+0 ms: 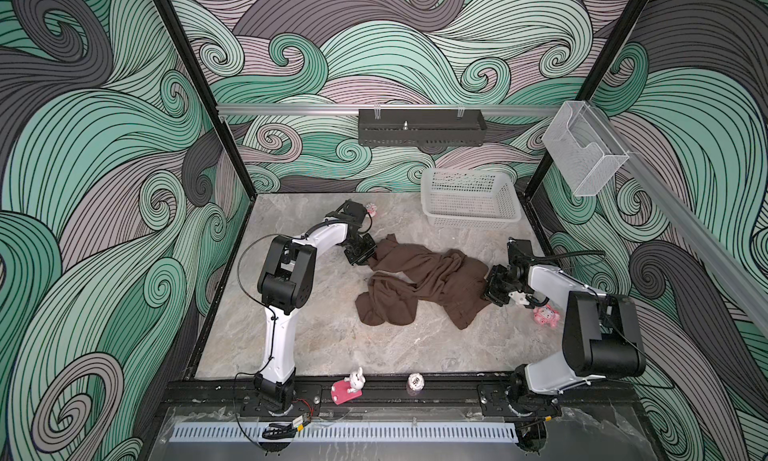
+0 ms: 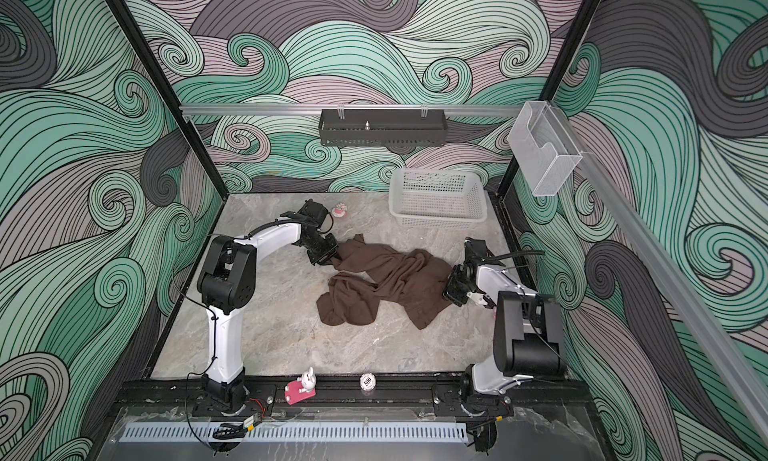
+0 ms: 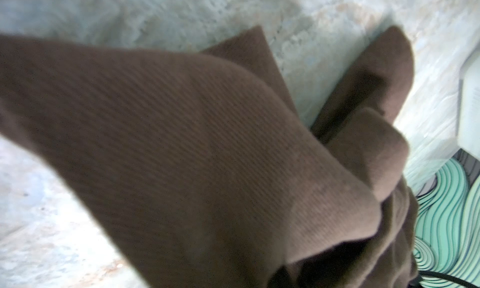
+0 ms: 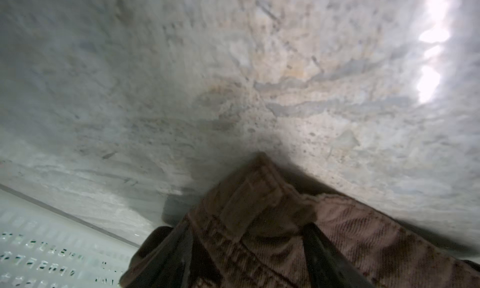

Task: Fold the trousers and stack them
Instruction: 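Grasp the trousers' waistband with the right gripper while the left grasps a leg, then lift and stretch the trousers apart with both grippers, then lower them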

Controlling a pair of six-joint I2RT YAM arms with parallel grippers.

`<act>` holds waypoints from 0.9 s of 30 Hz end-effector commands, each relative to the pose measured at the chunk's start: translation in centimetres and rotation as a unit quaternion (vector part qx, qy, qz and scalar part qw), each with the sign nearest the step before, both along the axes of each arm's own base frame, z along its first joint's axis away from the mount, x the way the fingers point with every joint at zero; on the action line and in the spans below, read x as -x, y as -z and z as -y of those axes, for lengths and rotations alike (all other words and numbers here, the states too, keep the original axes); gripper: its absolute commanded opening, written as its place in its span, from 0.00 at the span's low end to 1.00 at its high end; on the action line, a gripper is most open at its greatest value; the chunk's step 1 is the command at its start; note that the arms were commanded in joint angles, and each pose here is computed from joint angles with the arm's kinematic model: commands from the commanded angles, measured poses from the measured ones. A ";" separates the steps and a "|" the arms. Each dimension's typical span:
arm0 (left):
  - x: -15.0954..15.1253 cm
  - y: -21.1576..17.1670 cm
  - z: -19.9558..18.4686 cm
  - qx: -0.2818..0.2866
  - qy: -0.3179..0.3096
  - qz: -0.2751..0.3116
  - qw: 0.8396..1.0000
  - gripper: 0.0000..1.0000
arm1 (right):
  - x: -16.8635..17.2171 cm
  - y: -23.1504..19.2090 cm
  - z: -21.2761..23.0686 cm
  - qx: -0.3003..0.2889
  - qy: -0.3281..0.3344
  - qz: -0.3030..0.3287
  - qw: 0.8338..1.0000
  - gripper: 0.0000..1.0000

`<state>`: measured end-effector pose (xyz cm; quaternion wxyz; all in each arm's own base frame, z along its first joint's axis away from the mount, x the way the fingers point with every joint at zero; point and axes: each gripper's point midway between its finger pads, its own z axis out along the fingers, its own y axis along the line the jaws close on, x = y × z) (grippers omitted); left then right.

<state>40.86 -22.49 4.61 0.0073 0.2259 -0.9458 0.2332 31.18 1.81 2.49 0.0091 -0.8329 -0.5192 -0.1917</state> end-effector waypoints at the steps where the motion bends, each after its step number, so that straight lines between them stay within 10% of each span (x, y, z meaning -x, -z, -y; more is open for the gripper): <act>1: -1.4 -0.6 -0.4 0.015 -0.014 0.007 1.000 0.10 | -0.2 1.0 0.1 -0.014 0.027 -0.014 0.999 0.54; 8: -4.0 -5.6 -4.5 0.046 -0.062 0.056 0.995 0.00 | -2.0 -1.0 -0.2 -0.025 0.004 0.034 0.999 0.00; 18: -6.8 -20.2 -15.9 0.070 -0.197 0.198 0.958 0.00 | -12.6 -19.8 0.0 0.046 -0.167 0.269 0.947 0.00; 27: -4.4 -26.8 -27.3 0.029 -0.341 0.245 0.907 0.00 | -14.2 -29.9 1.3 0.168 -0.229 0.378 0.881 0.00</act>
